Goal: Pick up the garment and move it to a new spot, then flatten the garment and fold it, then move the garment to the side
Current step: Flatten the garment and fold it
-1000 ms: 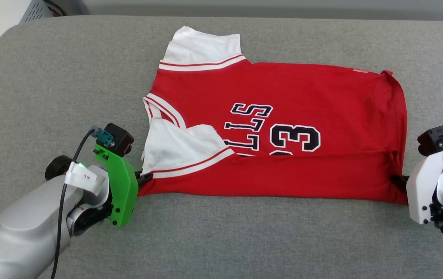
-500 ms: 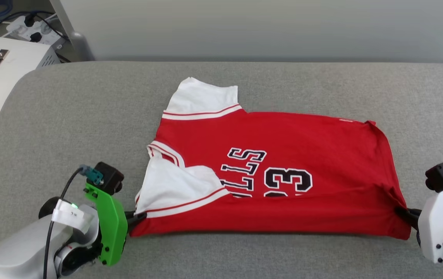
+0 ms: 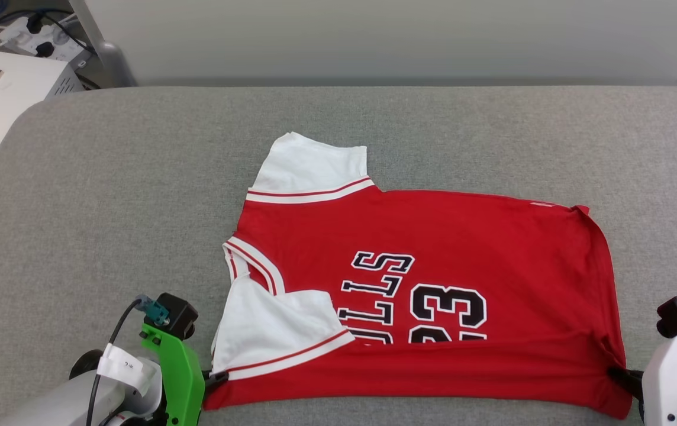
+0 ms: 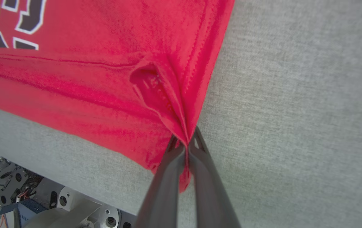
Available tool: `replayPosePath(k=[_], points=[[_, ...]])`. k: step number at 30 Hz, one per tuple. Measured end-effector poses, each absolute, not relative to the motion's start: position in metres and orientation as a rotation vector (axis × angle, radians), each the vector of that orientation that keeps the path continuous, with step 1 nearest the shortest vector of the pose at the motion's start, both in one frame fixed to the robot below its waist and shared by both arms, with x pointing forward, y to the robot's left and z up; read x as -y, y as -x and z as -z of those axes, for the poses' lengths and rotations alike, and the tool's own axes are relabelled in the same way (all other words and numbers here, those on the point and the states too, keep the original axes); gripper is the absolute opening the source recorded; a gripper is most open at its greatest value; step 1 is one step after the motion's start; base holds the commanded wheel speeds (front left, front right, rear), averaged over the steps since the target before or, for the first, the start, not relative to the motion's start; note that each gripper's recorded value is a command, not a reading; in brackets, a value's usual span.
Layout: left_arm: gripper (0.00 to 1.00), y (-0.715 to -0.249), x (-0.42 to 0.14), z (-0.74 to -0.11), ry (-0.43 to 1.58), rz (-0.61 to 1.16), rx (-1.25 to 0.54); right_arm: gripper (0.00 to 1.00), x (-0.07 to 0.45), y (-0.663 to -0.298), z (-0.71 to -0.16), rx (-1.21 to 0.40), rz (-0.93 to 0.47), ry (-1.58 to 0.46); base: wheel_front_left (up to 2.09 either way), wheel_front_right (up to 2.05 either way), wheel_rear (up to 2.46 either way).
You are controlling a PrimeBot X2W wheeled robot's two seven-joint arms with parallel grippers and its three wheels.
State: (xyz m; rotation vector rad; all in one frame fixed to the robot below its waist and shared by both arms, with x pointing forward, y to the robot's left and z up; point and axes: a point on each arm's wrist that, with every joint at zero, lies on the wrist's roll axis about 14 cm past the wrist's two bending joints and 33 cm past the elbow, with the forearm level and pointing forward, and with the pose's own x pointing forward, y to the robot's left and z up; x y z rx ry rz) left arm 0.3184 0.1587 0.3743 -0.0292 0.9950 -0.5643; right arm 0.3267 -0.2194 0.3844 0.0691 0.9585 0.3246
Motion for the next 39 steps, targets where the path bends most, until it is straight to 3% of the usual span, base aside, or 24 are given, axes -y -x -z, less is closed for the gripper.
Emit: replayPosePath(k=[4,5,6,19,29,34,39], points=[[0.00,-0.320,-0.162,-0.362,0.038,0.543,-1.025,0.02,0.219,-0.322,-0.366,-1.006,-0.307,-0.069,0.00,0.00,0.00],[0.81,-0.322,-0.165,-0.360,0.045,0.534,-1.016,1.00,0.217,-0.326,-0.365,-0.983,-0.303,-0.075,0.00,0.00,0.00],[1.00,-0.323,-0.165,-0.361,0.047,0.530,-1.004,1.00,0.217,-0.328,-0.366,-0.966,-0.303,-0.072,0.00,0.00,0.00],[1.00,-0.362,-0.205,-0.442,0.003,0.425,-0.703,1.00,0.215,-0.383,-0.472,-0.397,-0.249,-0.086,0.00,0.00,0.00],[1.00,-0.450,-0.196,-0.523,-0.090,0.415,-0.389,1.00,0.203,-0.405,-0.536,-0.032,-0.190,-0.098,0.00,0.00,0.00],[1.00,-0.497,-0.179,-0.537,-0.115,0.452,-0.394,1.00,0.191,-0.414,-0.543,0.029,-0.206,-0.102,0.00,0.00,0.00],[1.00,-0.538,-0.165,-0.525,-0.122,0.483,-0.536,1.00,0.187,-0.428,-0.536,0.032,-0.209,-0.111,0.00,0.00,0.00]])
